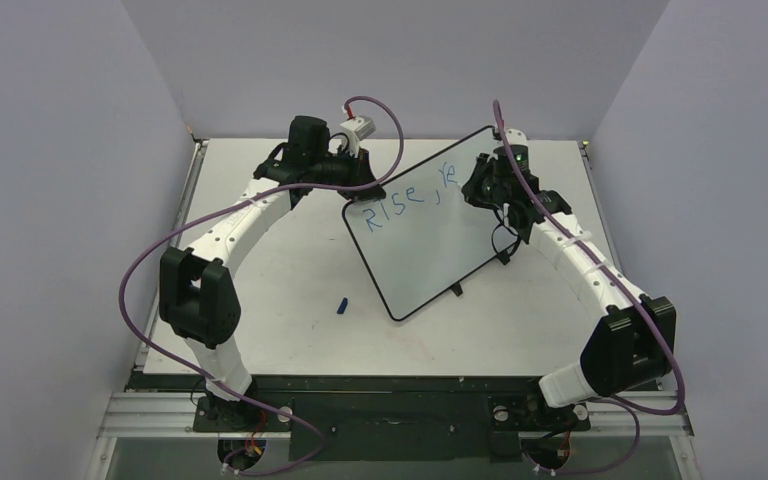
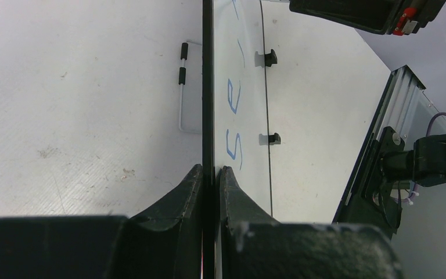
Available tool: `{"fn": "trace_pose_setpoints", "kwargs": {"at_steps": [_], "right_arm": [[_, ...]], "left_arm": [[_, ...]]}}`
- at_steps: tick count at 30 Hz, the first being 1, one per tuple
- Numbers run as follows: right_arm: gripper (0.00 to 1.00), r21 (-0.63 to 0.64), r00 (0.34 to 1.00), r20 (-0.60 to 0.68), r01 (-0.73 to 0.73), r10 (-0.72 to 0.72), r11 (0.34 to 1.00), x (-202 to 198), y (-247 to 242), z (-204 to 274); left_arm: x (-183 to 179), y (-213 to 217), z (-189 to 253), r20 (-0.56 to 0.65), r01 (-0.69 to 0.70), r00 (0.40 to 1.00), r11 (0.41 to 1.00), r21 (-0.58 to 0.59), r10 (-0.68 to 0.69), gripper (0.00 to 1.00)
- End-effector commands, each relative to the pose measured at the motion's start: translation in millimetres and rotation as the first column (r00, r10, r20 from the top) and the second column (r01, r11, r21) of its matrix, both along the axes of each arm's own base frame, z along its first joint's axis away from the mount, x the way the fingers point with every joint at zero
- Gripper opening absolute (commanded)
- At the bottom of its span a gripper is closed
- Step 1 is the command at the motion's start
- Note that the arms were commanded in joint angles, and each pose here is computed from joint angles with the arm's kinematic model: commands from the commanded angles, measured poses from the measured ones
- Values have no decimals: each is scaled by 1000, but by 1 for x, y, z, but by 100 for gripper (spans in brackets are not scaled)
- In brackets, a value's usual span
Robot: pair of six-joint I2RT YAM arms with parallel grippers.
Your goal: Write a sentence on the whiteboard
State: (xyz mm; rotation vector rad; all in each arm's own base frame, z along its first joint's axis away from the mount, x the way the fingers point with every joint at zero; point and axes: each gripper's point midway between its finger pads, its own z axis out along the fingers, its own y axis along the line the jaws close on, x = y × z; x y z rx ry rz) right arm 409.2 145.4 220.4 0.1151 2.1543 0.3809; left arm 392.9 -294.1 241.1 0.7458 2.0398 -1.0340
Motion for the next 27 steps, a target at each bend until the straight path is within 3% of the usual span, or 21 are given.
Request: {"fn": "trace_pose_setpoints", "kwargs": {"at_steps": [1, 10, 27], "right_arm": [[0, -3, 998, 56, 13, -13, 1000, 6, -4, 25], [0, 49, 989, 143, 32, -39, 998, 4, -17, 65], [0, 110, 989, 143, 31, -46, 993, 38, -20, 72]], "left_arm": [[2, -6, 39, 191, 57, 980, 998, -25, -51, 0], [2, -6, 39, 191, 57, 980, 998, -24, -51, 0], [2, -7, 38, 189, 59, 980, 998, -23, -54, 0]]}}
